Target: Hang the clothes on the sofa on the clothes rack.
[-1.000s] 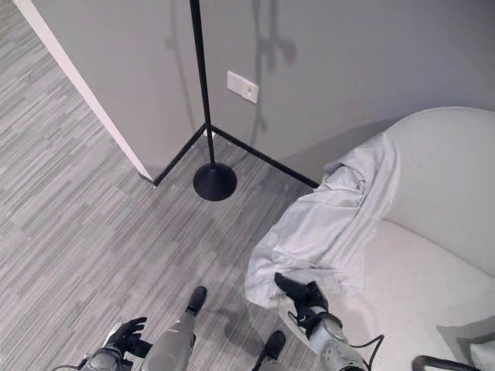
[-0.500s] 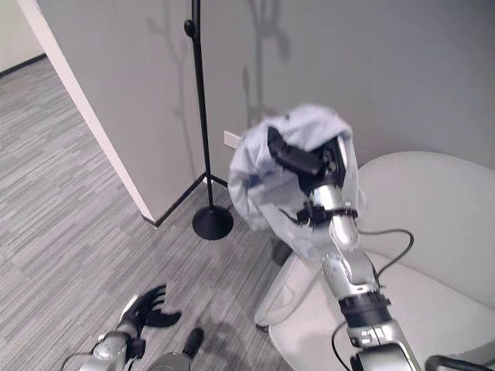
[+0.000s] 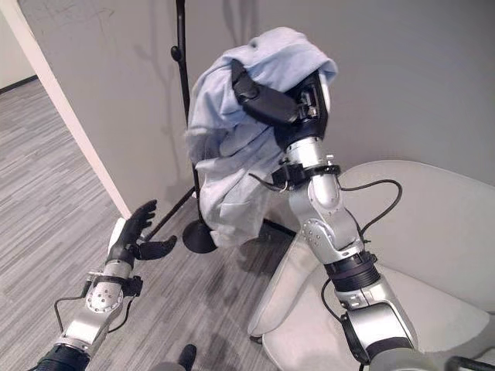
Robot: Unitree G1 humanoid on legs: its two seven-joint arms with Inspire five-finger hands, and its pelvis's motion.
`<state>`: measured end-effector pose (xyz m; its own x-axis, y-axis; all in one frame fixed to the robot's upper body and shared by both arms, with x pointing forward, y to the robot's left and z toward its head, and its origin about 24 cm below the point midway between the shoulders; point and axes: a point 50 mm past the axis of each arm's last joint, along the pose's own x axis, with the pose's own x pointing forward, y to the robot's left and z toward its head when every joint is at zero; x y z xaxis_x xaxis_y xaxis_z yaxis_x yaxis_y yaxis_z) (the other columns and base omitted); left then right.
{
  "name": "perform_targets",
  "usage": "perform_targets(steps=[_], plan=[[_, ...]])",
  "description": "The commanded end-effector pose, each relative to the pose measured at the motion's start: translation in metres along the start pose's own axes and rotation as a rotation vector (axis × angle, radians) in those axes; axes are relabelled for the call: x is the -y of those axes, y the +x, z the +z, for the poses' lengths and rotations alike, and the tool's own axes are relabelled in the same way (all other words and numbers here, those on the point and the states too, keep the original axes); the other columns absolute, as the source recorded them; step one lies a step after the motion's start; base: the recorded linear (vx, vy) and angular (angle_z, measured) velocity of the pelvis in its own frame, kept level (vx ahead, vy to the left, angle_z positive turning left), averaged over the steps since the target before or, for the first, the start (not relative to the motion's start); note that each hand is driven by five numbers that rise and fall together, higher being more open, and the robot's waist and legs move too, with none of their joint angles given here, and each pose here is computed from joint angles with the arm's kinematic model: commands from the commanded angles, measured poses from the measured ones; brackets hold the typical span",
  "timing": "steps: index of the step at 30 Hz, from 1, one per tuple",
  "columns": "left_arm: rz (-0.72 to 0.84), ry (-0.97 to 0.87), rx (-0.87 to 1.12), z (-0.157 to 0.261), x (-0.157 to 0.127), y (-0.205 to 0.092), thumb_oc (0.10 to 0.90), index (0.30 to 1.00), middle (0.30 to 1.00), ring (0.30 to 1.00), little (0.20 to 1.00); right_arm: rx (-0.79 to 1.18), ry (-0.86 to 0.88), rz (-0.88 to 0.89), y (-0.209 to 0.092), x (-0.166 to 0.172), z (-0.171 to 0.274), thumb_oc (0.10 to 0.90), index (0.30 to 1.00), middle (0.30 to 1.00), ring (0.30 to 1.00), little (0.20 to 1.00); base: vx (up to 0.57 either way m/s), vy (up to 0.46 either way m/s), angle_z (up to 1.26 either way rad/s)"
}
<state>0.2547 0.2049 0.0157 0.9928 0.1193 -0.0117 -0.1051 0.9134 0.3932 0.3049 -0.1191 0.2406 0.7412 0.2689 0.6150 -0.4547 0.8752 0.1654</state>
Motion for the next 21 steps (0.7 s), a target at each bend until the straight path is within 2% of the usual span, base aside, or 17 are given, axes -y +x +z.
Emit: perform_targets(steps=[1,4,6,8,10,11,13,14,16,17,21], plan=[[0.022,0.049,0.261,0.041,0.0,0.017,0.8,0.9,0.9,0.9,0.9,0.291,0.101,0.194,0.017,-0.032,0.053,0.4,0.3,0.3,0.3,0.3,0.0,-0.002,-0.05],[0.001,0.053,0.249,0.04,0.014,0.021,0.8,0.9,0.9,0.9,0.9,0.288,0.167,0.272,0.016,-0.05,0.053,0.4,0.3,0.3,0.3,0.3,0.0,-0.006,-0.06],[-0.115,0.03,0.22,0.039,0.047,0.026,0.8,0.9,0.9,0.9,0.9,0.304,0.219,0.333,0.019,-0.067,0.055,0.4,0.3,0.3,0.3,0.3,0.0,-0.008,-0.02],[-0.166,0.044,0.202,0.037,0.063,0.026,0.8,0.9,0.9,0.9,0.9,0.321,0.26,0.352,0.023,-0.076,0.06,0.4,0.3,0.3,0.3,0.3,0.0,0.0,0.0],[-0.168,0.049,0.194,0.037,0.071,0.028,0.8,0.9,0.9,0.9,0.9,0.327,0.288,0.359,0.024,-0.08,0.061,0.4,0.3,0.3,0.3,0.3,0.0,-0.001,-0.04],[-0.155,0.06,0.178,0.04,0.086,0.037,0.8,0.9,0.9,0.9,0.9,0.364,0.367,0.396,0.025,-0.093,0.069,0.4,0.3,0.3,0.3,0.3,0.0,0.001,-0.08],[-0.155,0.06,0.178,0.041,0.086,0.037,0.8,0.9,0.9,0.9,0.9,0.365,0.367,0.397,0.025,-0.093,0.069,0.4,0.3,0.3,0.3,0.3,0.01,-0.001,-0.09],[-0.105,0.046,0.202,0.063,0.104,0.054,0.8,0.9,0.9,0.9,0.9,0.414,0.451,0.422,0.02,-0.107,0.076,0.4,0.3,0.3,0.3,0.3,0.02,-0.008,-0.08],[-0.068,0.064,0.232,0.075,0.106,0.061,0.8,0.9,0.9,0.9,0.9,0.437,0.475,0.422,0.016,-0.109,0.079,0.4,0.3,0.3,0.3,0.3,0.02,-0.014,-0.14],[0.026,0.085,0.258,0.095,0.108,0.074,0.8,0.9,0.9,0.9,0.9,0.476,0.527,0.432,0.007,-0.115,0.083,0.4,0.3,0.3,0.3,0.3,0.01,-0.021,-0.16],[0.157,0.106,0.299,0.124,0.105,0.091,0.8,0.9,0.9,0.9,0.9,0.529,0.613,0.448,-0.009,-0.121,0.087,0.4,0.3,0.3,0.3,0.3,0.02,-0.026,-0.15]])
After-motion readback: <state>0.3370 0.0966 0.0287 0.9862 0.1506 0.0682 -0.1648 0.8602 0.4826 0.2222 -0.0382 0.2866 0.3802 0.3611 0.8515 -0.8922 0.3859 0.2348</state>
